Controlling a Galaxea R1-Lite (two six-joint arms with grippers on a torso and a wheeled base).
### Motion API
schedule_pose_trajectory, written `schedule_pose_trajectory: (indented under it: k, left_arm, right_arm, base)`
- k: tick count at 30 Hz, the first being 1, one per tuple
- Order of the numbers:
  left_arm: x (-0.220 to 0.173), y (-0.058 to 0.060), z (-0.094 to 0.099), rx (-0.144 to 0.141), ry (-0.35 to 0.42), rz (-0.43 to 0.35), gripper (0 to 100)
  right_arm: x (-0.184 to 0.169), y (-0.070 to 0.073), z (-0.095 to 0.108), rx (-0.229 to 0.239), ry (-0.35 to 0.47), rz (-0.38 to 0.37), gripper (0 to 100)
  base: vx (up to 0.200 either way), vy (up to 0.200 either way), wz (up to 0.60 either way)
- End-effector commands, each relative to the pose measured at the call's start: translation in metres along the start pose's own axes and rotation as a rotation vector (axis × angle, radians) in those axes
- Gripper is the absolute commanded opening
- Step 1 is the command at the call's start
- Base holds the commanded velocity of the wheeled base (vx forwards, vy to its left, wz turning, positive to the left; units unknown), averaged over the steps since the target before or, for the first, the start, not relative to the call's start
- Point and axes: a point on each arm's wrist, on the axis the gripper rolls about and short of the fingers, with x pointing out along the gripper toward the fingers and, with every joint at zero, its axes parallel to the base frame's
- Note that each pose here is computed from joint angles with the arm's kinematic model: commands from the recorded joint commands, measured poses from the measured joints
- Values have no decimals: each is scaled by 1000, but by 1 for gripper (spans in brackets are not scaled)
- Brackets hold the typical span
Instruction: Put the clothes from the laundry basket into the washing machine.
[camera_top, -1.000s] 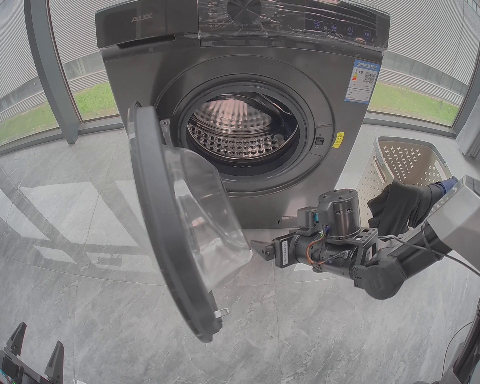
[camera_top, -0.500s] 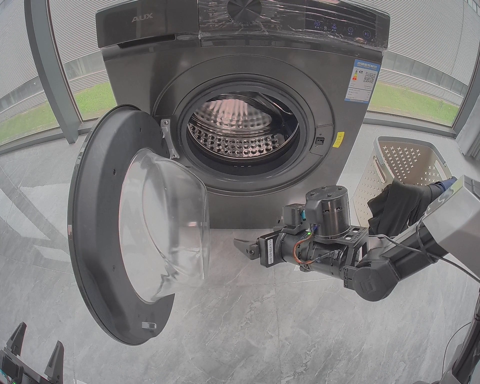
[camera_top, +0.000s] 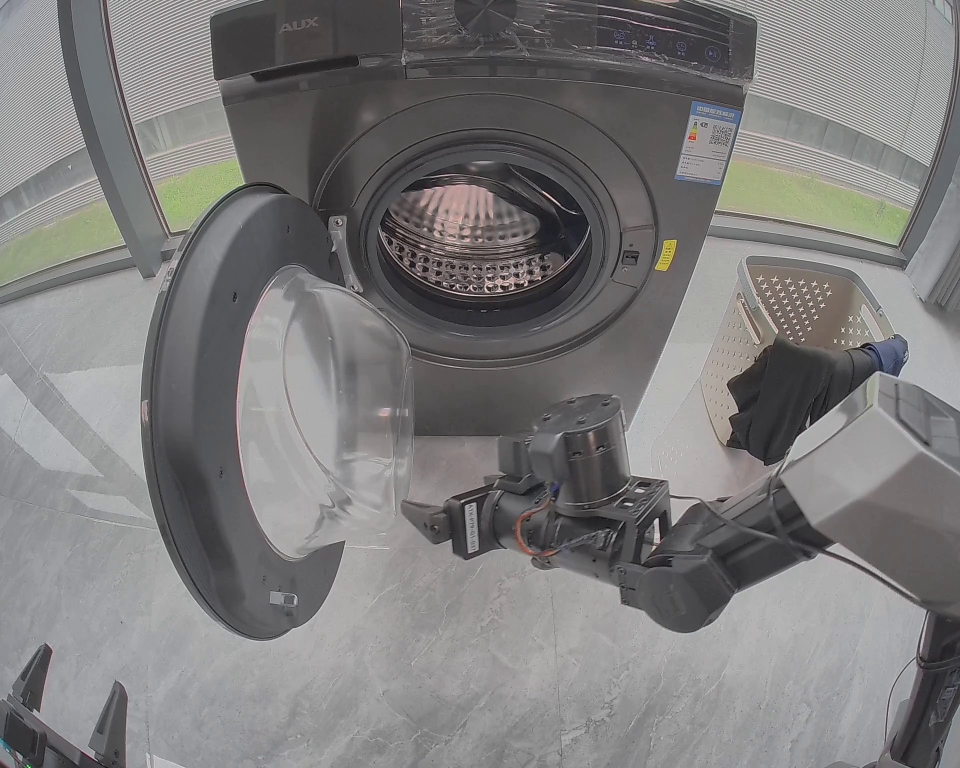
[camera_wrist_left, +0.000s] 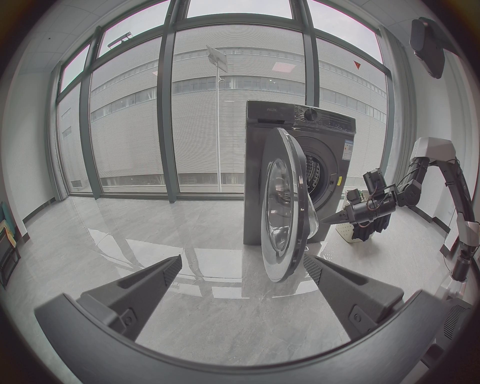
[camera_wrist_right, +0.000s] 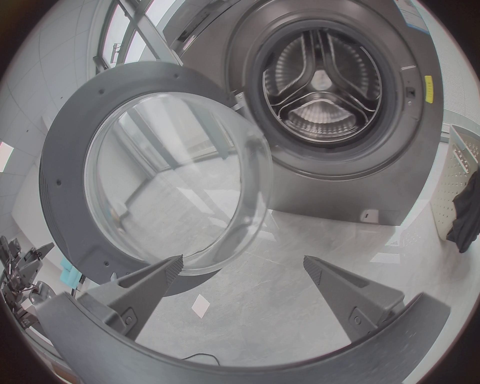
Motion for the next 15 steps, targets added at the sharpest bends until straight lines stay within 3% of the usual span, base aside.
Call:
schedule_pose_trajectory:
  k: [1,2,5,15]
  left_arm:
    - [0,0,-5,0,0,1,100]
    - [0,0,-5,-2,0,3,100]
    - [0,0,-5,-2,0,3,100]
    - [0,0,-5,3,0,3,100]
  right_arm:
    - [22,13,-19,-5,22,14,100]
    - [33,22,-25,10,7,2,100]
    - [38,31,-24,41,-15,17,100]
    - [43,26,-4,55,-75,10,100]
  base:
    - [0,0,0]
    - [0,0,0]
    - [0,0,0]
    - [0,0,0]
